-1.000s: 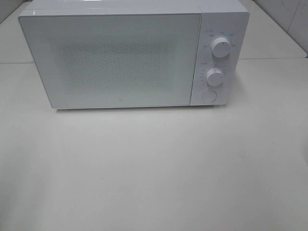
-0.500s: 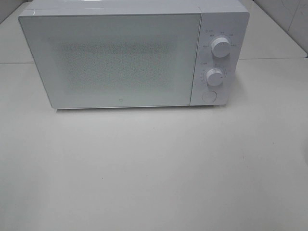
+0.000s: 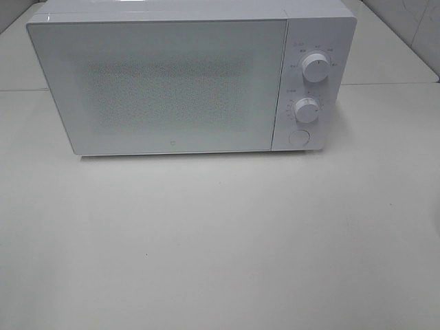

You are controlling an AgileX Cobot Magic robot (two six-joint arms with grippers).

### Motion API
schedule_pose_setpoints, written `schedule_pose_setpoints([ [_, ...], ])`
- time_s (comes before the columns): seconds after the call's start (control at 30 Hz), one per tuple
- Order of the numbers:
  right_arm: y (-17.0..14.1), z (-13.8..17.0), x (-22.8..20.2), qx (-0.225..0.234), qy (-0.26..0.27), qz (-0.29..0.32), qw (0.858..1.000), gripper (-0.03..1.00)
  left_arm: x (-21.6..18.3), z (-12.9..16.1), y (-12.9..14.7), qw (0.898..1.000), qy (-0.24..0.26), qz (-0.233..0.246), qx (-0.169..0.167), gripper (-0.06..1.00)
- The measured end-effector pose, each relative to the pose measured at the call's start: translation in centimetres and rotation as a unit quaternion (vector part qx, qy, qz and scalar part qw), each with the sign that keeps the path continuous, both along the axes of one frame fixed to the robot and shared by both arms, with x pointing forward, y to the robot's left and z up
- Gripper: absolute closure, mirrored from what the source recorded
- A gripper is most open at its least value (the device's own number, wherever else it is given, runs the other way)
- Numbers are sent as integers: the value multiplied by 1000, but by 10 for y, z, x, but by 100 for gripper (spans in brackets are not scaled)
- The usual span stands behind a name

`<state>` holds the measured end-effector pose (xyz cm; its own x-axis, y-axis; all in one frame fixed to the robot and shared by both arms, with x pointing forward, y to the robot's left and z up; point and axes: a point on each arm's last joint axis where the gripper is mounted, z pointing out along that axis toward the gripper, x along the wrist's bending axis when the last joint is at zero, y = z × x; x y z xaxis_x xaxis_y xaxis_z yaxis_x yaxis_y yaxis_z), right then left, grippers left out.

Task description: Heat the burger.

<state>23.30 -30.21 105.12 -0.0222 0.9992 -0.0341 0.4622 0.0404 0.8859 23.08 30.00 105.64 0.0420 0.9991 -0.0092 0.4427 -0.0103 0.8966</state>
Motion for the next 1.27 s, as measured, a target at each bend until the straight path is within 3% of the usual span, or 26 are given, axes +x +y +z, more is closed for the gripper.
schedule_pose_setpoints([
  [1.27, 0, 0, 0, 0, 0, 0, 1000, 49, 0, 0, 0, 1000, 0, 0, 0, -4],
])
